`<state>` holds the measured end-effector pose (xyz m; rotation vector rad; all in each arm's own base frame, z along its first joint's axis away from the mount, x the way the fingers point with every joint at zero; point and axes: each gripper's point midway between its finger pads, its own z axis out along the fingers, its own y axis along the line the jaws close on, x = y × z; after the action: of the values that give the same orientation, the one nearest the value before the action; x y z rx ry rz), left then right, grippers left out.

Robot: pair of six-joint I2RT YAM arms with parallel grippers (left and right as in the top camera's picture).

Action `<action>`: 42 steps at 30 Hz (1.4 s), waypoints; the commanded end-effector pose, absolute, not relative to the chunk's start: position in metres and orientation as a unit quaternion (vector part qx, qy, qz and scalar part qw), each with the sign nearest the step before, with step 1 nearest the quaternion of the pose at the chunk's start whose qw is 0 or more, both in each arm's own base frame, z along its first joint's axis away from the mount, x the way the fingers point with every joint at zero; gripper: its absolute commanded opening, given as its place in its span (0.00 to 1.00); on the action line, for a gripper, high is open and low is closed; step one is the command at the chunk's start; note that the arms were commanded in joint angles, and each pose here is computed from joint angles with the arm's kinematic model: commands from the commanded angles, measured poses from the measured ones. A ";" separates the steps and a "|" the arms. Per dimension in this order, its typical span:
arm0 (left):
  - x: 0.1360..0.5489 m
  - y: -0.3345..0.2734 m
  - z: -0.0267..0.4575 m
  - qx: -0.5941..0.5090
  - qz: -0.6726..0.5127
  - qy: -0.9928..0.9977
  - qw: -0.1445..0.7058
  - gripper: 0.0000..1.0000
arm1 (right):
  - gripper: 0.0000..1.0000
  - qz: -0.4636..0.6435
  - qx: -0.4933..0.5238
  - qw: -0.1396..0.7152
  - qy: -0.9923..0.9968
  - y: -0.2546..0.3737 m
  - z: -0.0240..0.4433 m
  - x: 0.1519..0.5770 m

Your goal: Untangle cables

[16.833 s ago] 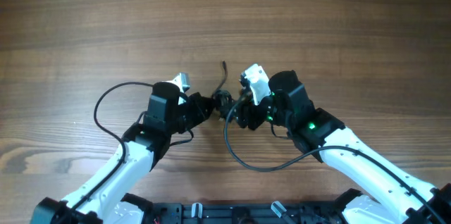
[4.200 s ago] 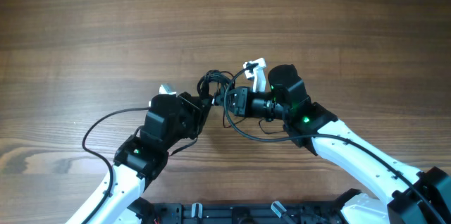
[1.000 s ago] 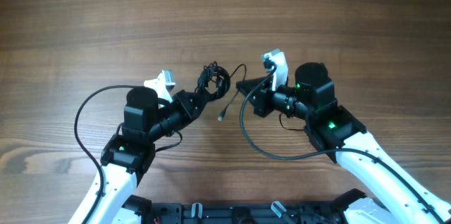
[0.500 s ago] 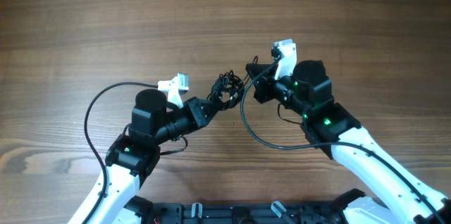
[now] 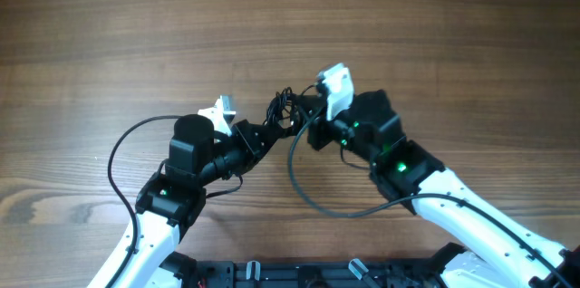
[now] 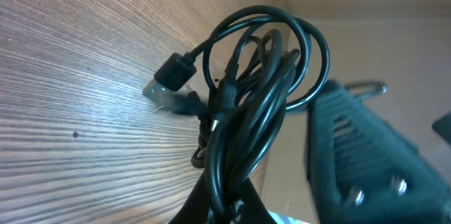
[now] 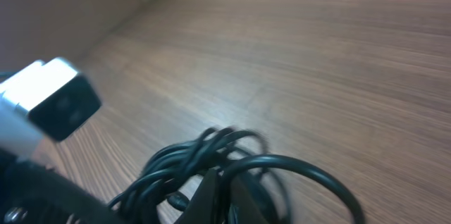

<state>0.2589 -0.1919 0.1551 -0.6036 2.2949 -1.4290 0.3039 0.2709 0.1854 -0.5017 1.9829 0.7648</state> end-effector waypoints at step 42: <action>0.306 -0.167 0.201 -0.588 -0.608 0.531 0.050 0.04 | 1.00 0.423 -0.178 0.510 0.728 0.323 0.114 0.323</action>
<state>0.3069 -0.1667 0.1946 -1.6320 1.7149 -1.7657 0.3038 0.3217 0.1259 -0.4904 1.7735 1.0793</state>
